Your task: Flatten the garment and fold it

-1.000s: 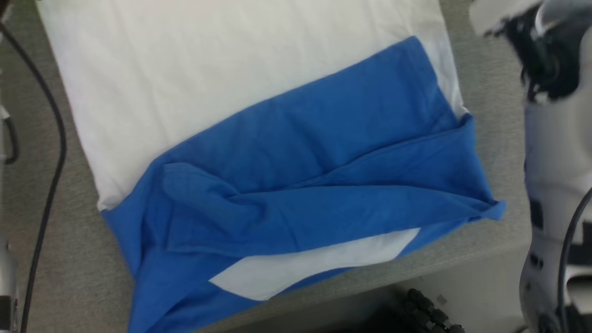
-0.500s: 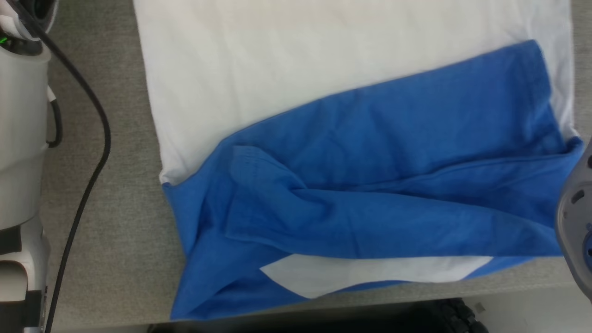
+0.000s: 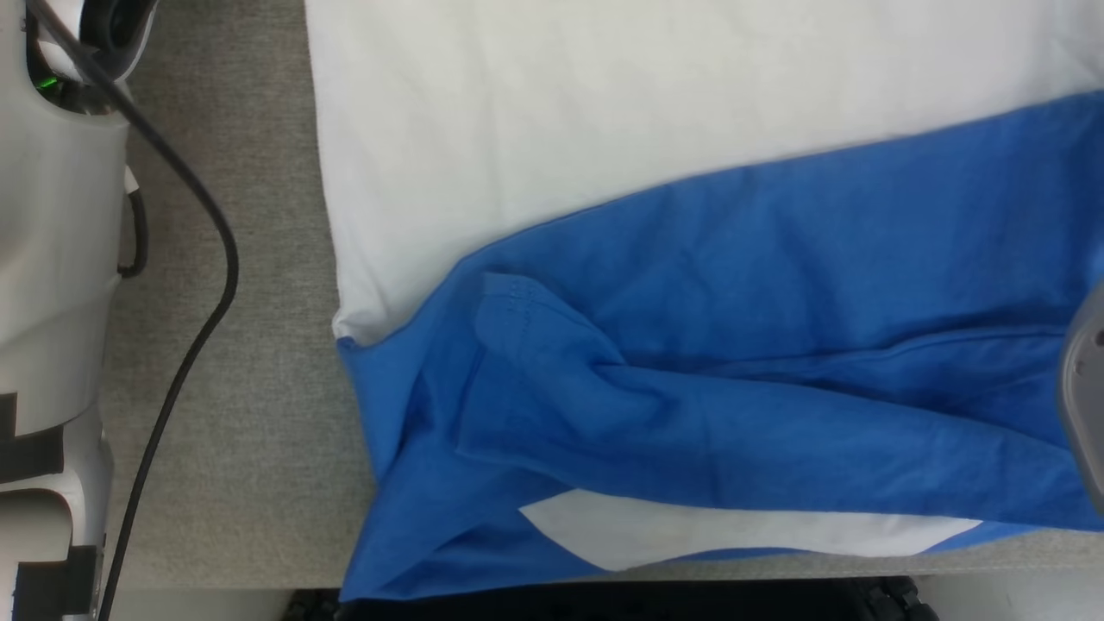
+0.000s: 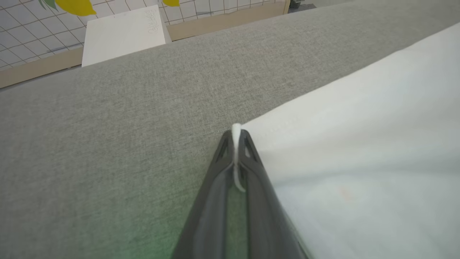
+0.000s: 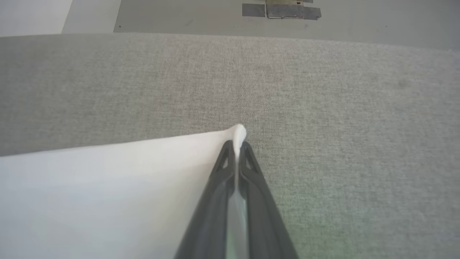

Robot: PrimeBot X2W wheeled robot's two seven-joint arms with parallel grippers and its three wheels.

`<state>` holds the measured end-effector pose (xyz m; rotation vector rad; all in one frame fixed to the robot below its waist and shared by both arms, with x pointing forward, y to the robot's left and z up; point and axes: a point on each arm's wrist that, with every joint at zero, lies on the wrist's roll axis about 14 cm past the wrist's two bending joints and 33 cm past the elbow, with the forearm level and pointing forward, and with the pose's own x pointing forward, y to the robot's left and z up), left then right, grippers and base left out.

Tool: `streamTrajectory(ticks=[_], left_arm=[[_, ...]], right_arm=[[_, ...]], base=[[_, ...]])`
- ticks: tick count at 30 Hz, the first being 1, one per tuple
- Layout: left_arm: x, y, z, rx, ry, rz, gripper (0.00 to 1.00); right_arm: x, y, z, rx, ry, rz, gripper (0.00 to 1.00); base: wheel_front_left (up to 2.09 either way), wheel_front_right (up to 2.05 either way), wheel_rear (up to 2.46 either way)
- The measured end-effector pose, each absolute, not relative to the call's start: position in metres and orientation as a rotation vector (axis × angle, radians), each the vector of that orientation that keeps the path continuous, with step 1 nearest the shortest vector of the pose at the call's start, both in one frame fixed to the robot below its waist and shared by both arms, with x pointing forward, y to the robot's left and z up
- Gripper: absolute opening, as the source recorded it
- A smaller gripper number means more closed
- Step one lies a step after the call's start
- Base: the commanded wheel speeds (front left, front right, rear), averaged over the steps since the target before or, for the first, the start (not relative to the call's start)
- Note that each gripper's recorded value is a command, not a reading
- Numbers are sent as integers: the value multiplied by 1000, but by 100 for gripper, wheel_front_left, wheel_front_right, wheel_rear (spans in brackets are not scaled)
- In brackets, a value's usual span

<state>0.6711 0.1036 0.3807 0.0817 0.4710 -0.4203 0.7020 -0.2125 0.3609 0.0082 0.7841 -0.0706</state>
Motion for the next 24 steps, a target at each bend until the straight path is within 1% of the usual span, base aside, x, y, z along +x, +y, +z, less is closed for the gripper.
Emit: streamTrajectory(ticks=[4,6,11,15,20,24], left_arm=[[677,101,387,65,417,-410,0],[683,102,398,60,362,-395,0],[701,105,448,61,155,-355,0],[707,103,484,56,29,-350,0],[701,91,504,54,8,-384,0],[684,83,518,53,-1,-425,0]], right_arm=[[704,-214,371,-6,719,-66,0],[706,-215,381,-11,668,-63,0],[710,-222,418,-28,516,-56,0],[704,-234,442,-38,445,-66,0],[686,-239,459,-34,407,-52,0],[665,-237,471,-39,376,-20,0]], base=[[0,0,0],[0,0,0],[0,0,0],[0,0,0],[0,0,0],[0,0,0]])
